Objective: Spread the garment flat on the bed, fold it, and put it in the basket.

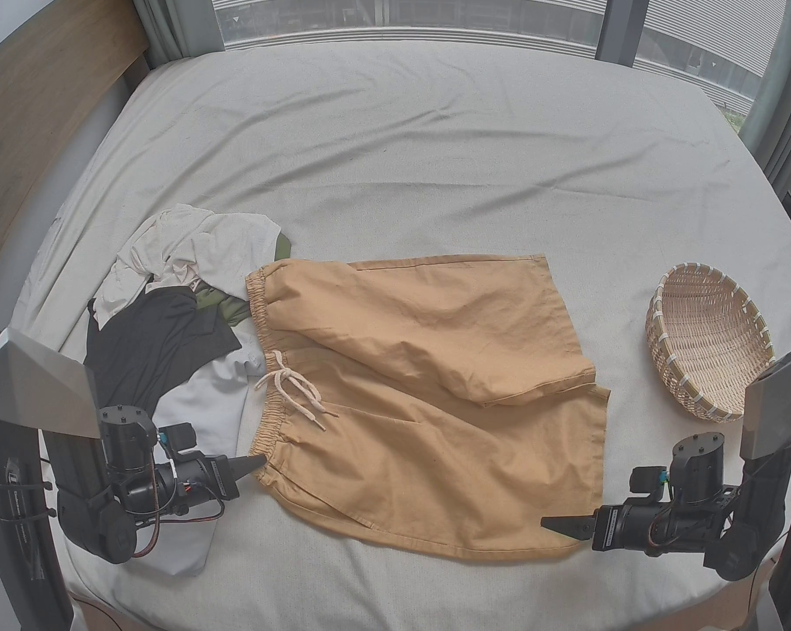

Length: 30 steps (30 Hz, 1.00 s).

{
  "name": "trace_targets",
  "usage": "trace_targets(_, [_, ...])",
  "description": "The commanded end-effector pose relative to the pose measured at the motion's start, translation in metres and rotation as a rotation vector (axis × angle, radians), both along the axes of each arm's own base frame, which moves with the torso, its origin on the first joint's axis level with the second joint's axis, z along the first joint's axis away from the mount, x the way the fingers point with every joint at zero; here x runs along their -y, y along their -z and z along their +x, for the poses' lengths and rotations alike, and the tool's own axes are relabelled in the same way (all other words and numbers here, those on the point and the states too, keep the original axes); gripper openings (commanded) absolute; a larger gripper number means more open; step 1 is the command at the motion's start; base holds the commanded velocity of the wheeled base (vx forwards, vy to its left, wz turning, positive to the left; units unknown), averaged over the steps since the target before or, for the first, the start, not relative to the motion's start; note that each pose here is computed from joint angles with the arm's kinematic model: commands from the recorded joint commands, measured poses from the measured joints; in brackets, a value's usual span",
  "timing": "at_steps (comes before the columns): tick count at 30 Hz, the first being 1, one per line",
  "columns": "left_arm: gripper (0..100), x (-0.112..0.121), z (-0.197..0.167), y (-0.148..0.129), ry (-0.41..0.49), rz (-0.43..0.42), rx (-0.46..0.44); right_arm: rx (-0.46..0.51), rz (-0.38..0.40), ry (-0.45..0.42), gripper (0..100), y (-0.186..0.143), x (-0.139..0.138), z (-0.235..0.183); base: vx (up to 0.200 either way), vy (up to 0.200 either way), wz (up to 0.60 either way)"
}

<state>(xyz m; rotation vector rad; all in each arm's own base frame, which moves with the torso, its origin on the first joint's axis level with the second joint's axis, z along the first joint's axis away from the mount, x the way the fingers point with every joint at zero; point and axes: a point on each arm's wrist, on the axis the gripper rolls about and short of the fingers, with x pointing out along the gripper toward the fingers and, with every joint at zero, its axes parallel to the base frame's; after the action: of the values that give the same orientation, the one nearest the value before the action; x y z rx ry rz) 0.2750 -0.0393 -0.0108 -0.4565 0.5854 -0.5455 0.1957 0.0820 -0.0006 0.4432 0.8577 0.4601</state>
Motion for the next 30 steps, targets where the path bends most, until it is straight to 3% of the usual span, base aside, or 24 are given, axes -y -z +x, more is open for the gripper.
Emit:
trace_targets(1, [0, -0.0006, 0.0014, -0.0008, -0.003, -0.001, 0.009, -0.021, 0.0, -0.02, 100, -0.0057, -0.0027, -0.0096, 0.0, 0.0, 0.0])
trace_targets(7, [0, 0.0003, 0.0023, -0.0008, 0.0, -0.001, 0.012, -0.074, -0.018, -0.001, 100, -0.0047, 0.002, -0.0136, 0.0, 0.0, 0.0])
trace_targets(13, [0, 0.0003, 0.0019, -0.0002, 0.0, -0.001, 0.009, -0.052, -0.056, 0.064, 100, -0.0038, 0.0053, -0.0105, 0.0, 0.0, 0.0])
trace_targets(30, [0, 0.0003, 0.0023, -0.0003, -0.001, -0.001, 0.011, -0.094, -0.078, 0.077, 100, -0.0002, 0.0072, -0.0132, 0.0, 0.0, 0.0])
